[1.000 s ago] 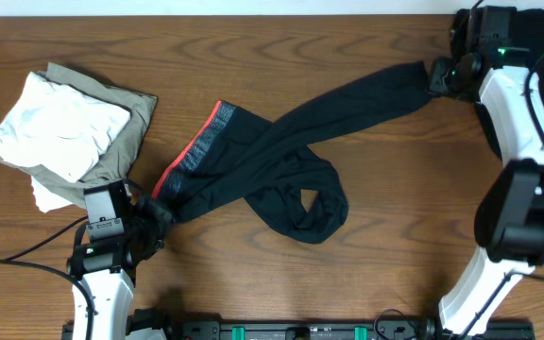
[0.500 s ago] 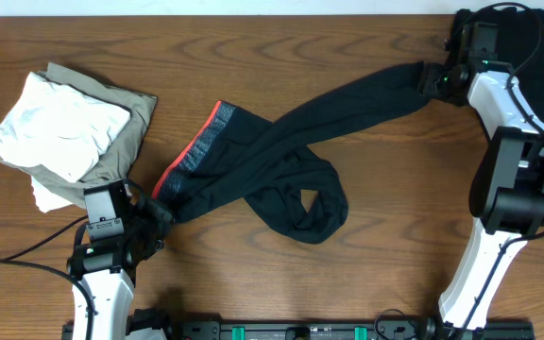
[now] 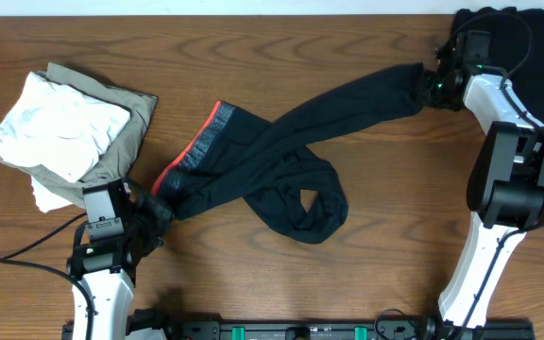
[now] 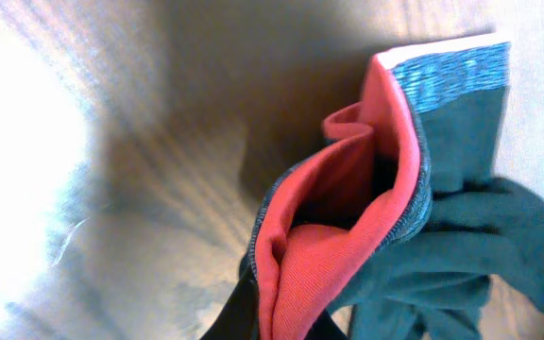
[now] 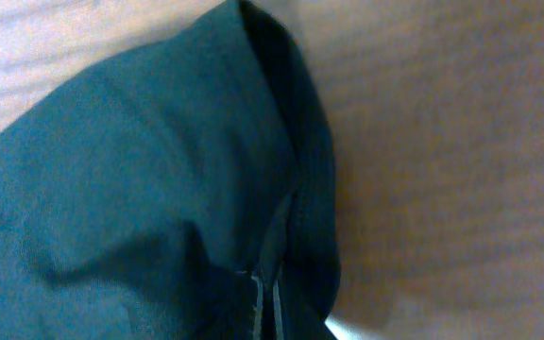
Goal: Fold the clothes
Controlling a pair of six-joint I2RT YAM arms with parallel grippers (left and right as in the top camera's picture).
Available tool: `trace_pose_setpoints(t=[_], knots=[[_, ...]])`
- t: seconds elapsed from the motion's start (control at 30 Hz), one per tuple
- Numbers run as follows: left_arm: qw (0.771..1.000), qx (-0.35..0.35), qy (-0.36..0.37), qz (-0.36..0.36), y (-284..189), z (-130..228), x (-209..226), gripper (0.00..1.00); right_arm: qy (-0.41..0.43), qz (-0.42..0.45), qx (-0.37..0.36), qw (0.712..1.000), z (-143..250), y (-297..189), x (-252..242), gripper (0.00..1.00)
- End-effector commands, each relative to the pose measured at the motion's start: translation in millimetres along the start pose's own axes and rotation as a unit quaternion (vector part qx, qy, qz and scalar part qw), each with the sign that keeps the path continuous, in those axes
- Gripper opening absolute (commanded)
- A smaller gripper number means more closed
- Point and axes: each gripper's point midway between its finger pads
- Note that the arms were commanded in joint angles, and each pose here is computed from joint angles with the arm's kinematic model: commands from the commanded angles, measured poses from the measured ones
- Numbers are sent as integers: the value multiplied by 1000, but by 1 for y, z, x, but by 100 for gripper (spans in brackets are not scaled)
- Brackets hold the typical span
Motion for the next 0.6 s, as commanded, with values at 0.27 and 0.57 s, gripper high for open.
trace_pose_setpoints(t=[0.27,0.57], knots=[[939,-62,113,318,-119,-24,-203,6,-27,73,-319,945,-122,-321,8,1],[905,-108,144,385,-180,-23,-253,6,-64,-81,-292,951,-29,-421,99,1]])
Point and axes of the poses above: each gripper's point midway between its finger pads, its own y axis out along the fingers, its own x axis along the line the jaws close on, z = x × y, and after that the axes turned 12 degrees about -y, right-handed
